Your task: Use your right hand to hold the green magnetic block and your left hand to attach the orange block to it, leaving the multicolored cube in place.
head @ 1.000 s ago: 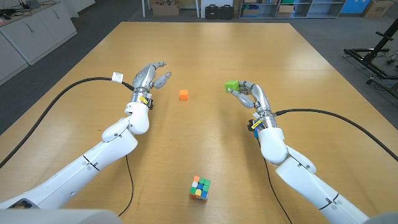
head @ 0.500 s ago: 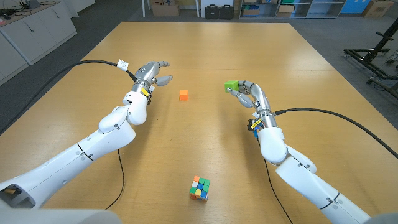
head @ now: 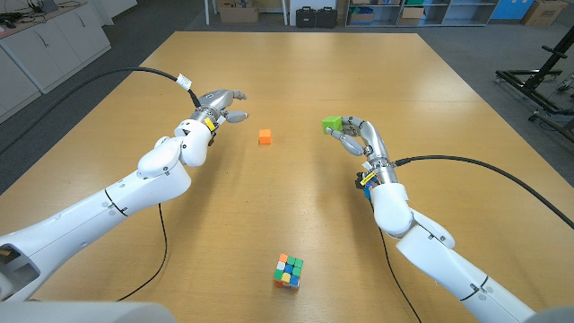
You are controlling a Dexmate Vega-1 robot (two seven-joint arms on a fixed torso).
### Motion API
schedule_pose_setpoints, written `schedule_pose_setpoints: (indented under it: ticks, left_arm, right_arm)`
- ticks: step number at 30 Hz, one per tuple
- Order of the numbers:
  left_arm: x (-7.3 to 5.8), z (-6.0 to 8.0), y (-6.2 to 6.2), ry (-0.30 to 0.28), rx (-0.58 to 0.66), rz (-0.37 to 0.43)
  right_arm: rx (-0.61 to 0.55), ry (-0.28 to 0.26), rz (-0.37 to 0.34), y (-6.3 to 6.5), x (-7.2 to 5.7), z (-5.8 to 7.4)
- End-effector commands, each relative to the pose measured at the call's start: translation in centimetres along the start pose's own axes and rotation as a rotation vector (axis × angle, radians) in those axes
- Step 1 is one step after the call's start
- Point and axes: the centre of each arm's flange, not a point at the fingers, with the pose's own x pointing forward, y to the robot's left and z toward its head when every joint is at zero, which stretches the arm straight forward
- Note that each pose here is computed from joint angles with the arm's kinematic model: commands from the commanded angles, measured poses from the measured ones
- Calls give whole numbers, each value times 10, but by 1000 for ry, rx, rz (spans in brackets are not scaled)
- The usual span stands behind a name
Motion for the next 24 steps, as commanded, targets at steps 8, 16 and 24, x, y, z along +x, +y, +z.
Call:
schedule_pose_setpoints:
  ticks: [8,16,24]
  left_arm:
    - [26,2,-3,-23,105,-149]
    - [35,9,-8,-45,147,-211]
    - [40,12,-13,-47,159,-250]
  right_arm:
    - [-6,2,0,1,4,-1]
    - [-9,6,-1,-1,3,-2]
    - [-12,5,4,-2,3,-2]
